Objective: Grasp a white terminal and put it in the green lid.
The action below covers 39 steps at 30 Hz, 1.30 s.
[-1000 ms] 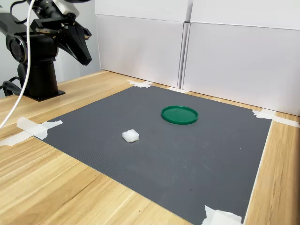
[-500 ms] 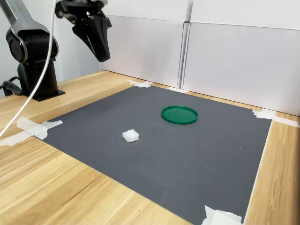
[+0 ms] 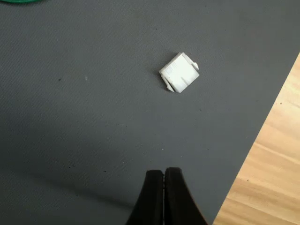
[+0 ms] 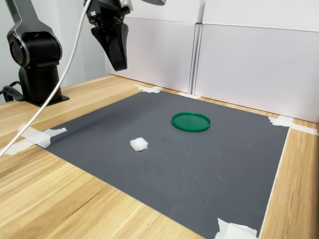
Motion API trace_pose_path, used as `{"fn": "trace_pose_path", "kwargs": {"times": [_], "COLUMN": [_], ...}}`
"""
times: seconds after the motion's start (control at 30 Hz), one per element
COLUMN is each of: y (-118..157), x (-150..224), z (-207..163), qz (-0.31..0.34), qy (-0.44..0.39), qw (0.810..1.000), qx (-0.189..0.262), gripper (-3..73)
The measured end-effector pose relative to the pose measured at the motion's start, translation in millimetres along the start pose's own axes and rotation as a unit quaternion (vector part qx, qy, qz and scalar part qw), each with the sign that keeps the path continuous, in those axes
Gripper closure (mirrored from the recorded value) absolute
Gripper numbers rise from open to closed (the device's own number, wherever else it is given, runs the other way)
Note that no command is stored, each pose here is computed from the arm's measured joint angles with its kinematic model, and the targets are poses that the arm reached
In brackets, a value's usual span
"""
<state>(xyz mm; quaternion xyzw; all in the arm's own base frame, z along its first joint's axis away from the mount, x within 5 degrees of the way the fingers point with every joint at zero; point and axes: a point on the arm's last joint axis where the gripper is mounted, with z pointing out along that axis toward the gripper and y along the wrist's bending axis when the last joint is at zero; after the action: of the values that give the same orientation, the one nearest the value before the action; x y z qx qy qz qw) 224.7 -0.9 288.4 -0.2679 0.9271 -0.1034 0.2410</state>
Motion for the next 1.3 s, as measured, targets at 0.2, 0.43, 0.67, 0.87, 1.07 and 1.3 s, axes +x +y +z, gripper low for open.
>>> {"fn": "trace_pose_path", "kwargs": {"times": [0.2, 0.43, 0.67, 0.87, 1.07, 1.3], "y": [-25.2, -39.1, -52.8, -57.4, -59.7, -54.7], "x": [6.4, 10.7, -1.0, -2.6, -4.8, -6.8], "z": [3.6, 17.5, 24.6, 41.8, 51.6, 52.5], "qz": [-0.013, -0.111, -0.132, -0.102, -0.093, -0.083], "qy": [0.006, 0.038, 0.047, 0.066, 0.065, 0.06], "qw": [1.0, 0.99, 0.987, 0.989, 0.99, 0.988], "qx": [-0.001, -0.072, -0.079, -0.083, -0.082, -0.116], "gripper": [71.7, 71.7, 65.2, 40.4, 14.2, 6.1]}}
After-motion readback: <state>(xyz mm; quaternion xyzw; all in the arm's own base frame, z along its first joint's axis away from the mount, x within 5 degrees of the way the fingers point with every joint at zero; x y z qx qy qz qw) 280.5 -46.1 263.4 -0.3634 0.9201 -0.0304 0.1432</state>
